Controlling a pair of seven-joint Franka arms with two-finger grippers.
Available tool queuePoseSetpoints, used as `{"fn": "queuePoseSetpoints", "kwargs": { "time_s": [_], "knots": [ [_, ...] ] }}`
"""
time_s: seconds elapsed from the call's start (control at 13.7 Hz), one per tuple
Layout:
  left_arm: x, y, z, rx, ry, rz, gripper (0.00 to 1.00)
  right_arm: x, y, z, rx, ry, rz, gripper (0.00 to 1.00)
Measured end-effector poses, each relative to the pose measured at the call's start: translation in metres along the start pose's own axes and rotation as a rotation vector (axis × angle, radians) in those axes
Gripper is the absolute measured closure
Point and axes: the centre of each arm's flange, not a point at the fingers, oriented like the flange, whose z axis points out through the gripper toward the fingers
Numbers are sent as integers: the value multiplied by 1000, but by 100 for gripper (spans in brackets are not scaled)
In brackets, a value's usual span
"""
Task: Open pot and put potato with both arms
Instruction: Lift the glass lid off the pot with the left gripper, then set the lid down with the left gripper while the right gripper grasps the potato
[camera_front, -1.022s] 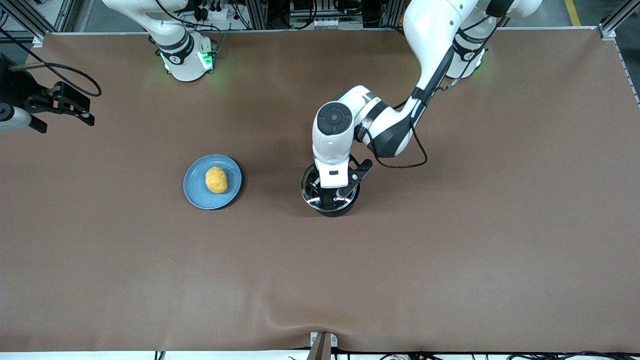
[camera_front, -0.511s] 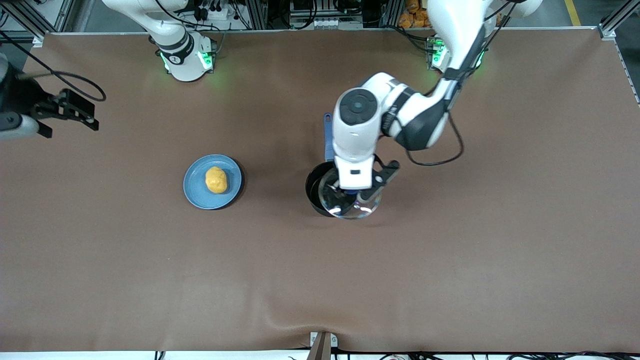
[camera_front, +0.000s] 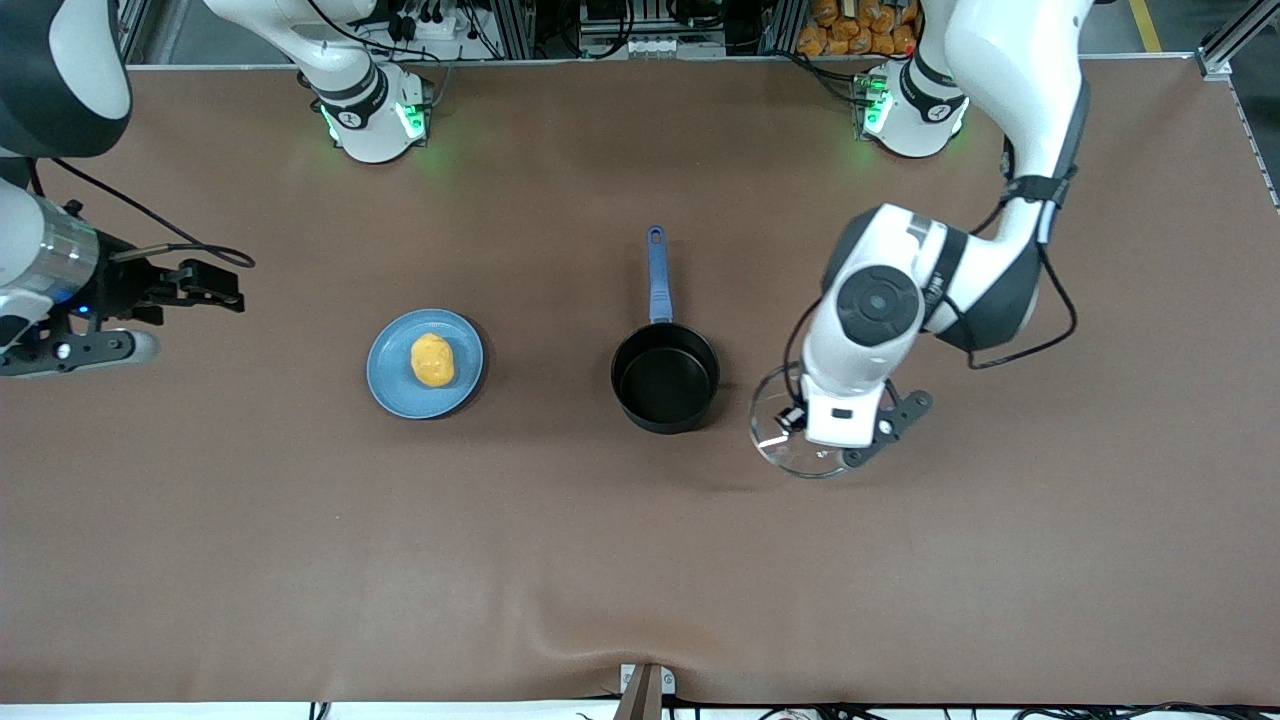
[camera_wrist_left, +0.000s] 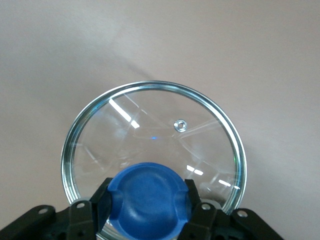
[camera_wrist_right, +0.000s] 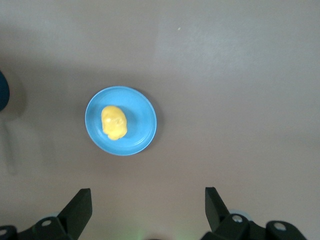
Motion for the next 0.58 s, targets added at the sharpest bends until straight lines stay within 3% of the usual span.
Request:
{"fn": "queuePoseSetpoints", "kwargs": {
  "time_s": [0.15,0.37,0.58],
  "knots": [
    [28,-25,26,21,-18,44,39,10,-23,27,12,-21,-26,0],
    [68,-65,61,14,-29,77,39,26,-36,100,110,-44,-15,0],
    [94,-101,97,-14,-19,122,39,29,-46,175,113,-31,-8,0]
  ]
}}
